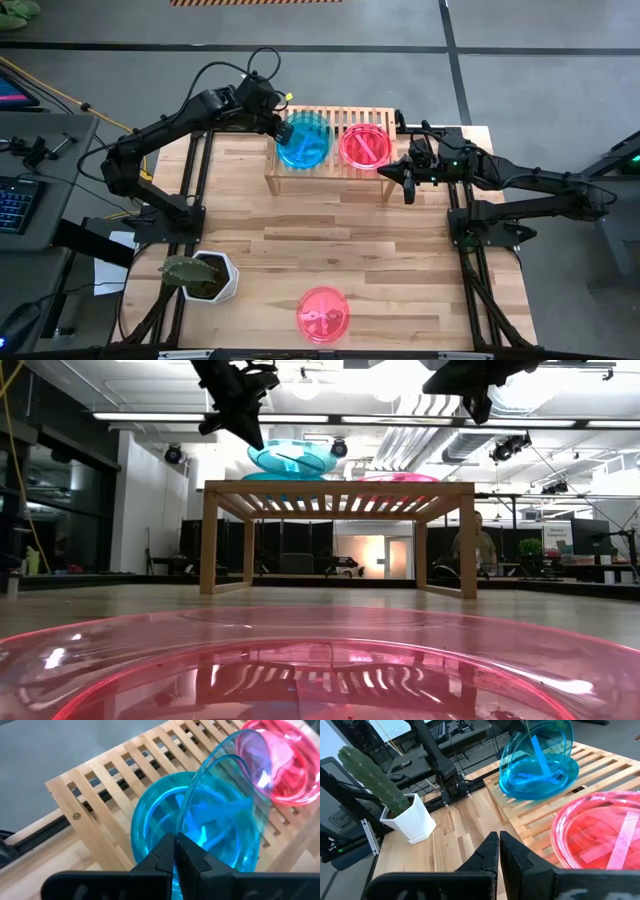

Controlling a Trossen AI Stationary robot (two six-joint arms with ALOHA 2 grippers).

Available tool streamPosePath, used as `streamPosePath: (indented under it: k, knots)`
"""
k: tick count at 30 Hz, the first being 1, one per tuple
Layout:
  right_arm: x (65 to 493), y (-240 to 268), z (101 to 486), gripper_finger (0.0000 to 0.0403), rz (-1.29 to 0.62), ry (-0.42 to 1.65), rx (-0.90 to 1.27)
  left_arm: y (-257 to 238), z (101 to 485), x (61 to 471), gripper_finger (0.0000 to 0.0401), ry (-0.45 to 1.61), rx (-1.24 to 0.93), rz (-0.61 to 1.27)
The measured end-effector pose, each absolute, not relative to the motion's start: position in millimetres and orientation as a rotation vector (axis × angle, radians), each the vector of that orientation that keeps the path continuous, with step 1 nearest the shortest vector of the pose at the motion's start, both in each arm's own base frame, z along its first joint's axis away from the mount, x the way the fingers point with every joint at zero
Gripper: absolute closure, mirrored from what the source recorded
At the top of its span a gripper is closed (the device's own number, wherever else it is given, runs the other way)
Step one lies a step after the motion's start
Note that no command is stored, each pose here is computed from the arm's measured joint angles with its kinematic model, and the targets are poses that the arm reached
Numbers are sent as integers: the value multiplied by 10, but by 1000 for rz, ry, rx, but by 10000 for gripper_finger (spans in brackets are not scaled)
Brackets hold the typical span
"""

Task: Place and stack plates onto a shelf
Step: Stack the blue plate on the blue plate, then stack the pink plate on the pink plate

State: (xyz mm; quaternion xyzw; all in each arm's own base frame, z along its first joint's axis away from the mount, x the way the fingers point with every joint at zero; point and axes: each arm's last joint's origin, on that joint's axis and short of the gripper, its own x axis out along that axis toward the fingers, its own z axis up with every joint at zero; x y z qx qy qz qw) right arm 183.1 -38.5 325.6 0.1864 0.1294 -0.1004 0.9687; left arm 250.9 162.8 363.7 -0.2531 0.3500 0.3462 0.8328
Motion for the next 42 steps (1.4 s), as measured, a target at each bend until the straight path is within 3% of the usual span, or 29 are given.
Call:
streamPosePath:
  k: [8, 25, 29, 34, 42]
  knots:
    - [1831, -385, 3255, 402, -203, 262, 377, 1617, 3617, 2486, 369, 789, -498, 736]
    - [1831, -382, 3255, 402, -198, 261, 400, 1542, 3785, 2374, 241, 721, -450, 715]
    - [1837, -383, 3275, 402, -197, 238, 425, 1375, 4008, 2309, 236, 580, -445, 649]
    - [1843, -383, 3299, 402, -193, 212, 436, 961, 4244, 2304, 240, 228, -337, 466]
    - [1847, -378, 3308, 402, -173, 205, 437, 356, 3640, 2229, 253, -88, -340, 180]
